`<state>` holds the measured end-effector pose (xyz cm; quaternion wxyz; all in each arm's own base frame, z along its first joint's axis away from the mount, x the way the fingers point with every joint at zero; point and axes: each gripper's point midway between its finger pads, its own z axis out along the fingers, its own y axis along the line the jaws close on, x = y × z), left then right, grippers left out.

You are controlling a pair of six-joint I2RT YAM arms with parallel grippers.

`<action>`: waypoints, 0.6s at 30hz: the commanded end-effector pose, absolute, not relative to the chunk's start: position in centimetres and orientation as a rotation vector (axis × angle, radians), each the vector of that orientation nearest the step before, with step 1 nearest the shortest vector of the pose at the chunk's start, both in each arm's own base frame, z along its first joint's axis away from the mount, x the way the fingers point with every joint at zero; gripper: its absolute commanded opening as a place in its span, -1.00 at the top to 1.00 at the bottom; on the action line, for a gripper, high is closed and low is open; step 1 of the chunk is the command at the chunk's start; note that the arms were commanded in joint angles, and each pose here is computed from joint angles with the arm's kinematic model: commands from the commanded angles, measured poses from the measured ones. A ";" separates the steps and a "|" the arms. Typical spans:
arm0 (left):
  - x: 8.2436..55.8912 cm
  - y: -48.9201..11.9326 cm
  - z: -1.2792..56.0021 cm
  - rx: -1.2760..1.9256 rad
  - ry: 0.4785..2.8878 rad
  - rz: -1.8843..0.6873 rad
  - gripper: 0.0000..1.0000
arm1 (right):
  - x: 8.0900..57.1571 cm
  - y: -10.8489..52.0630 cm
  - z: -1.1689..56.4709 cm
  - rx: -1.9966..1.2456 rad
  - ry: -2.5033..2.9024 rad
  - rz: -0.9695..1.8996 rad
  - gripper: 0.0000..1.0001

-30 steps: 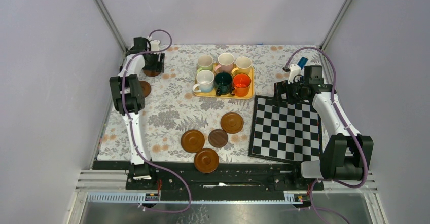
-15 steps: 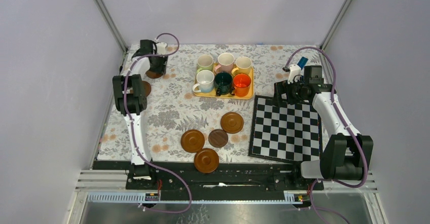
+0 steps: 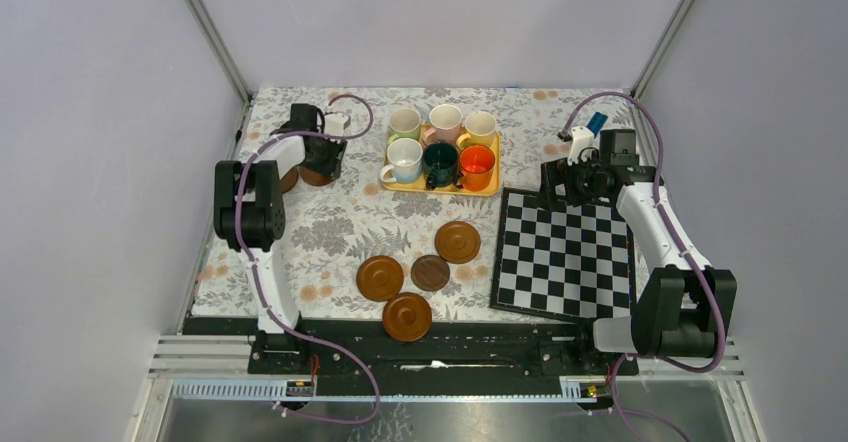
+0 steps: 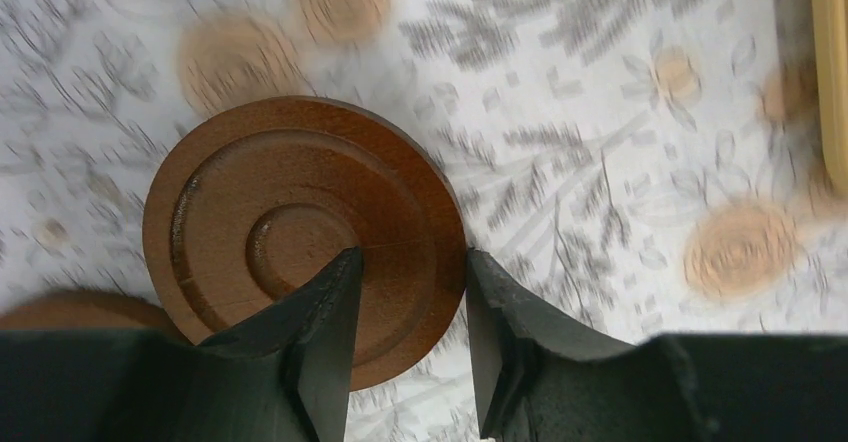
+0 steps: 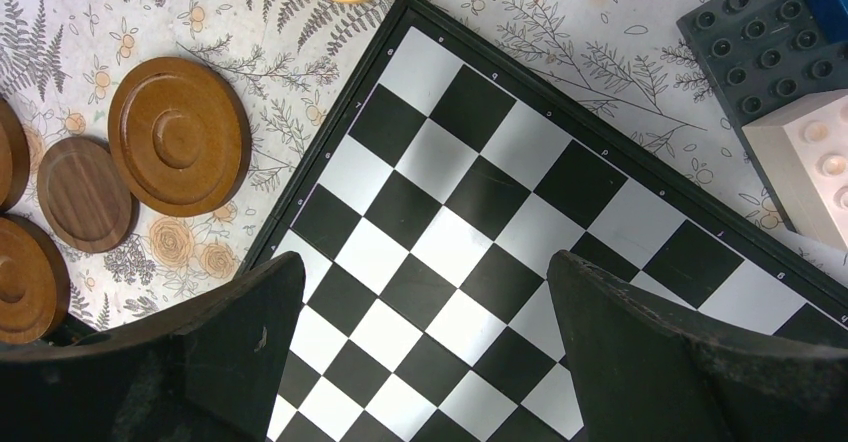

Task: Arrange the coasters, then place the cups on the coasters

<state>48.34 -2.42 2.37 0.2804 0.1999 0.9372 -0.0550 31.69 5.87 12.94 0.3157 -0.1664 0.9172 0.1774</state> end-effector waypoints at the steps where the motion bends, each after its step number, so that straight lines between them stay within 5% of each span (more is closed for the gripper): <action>1: 42.0 -4.4 0.7 0.582 2.620 -0.287 0.26 | 31.8 6.3 14.4 -0.466 2.357 0.465 -0.97; 8: 39.5 -5.1 0.7 0.619 2.617 -0.322 0.25 | 31.7 6.4 14.5 -0.467 2.353 0.473 -0.97; 18: 43.3 -5.9 0.5 0.593 2.598 -0.311 0.22 | 31.6 6.2 14.6 -0.465 2.347 0.454 -0.97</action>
